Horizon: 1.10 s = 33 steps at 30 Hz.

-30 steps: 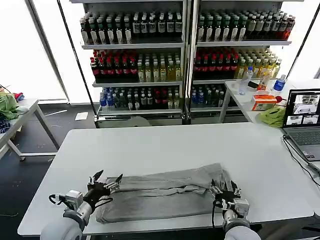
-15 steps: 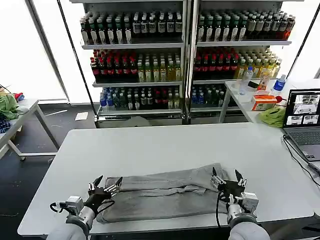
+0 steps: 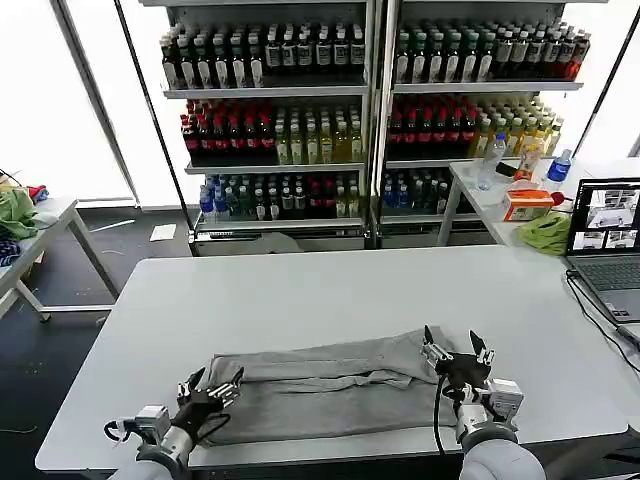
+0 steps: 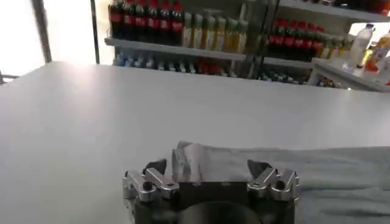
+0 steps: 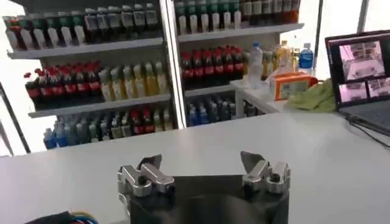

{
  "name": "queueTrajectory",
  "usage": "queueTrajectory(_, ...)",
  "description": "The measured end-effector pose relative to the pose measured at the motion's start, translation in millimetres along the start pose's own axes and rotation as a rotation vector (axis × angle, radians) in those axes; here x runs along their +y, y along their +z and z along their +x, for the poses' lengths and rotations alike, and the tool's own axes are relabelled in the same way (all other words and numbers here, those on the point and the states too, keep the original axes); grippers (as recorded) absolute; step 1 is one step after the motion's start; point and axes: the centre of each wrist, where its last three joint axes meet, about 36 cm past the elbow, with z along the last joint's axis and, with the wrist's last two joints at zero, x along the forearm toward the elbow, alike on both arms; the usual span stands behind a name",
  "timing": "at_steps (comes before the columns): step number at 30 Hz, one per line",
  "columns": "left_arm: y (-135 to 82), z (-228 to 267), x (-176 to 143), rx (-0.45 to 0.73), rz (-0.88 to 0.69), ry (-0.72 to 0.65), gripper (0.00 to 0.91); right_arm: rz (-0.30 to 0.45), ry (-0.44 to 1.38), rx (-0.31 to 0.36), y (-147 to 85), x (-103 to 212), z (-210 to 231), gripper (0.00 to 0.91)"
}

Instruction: Fold and organize the clothes.

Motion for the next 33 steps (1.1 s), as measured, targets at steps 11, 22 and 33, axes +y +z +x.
queueTrajectory(11, 14, 0, -4, 0.022, 0.002, 0.010, 0.000, -0.011, -0.002, -0.007, -3, -2, 1, 0.907)
queueTrajectory(22, 18, 1, -8, 0.020, -0.001, 0.029, 0.000, -0.014, 0.000, -0.011, -5, -2, -2, 0.907)
queueTrajectory(33, 13, 5, 2, -0.006, -0.014, 0.008, 0.000, -0.017, -0.003, -0.023, -9, -3, -8, 0.907)
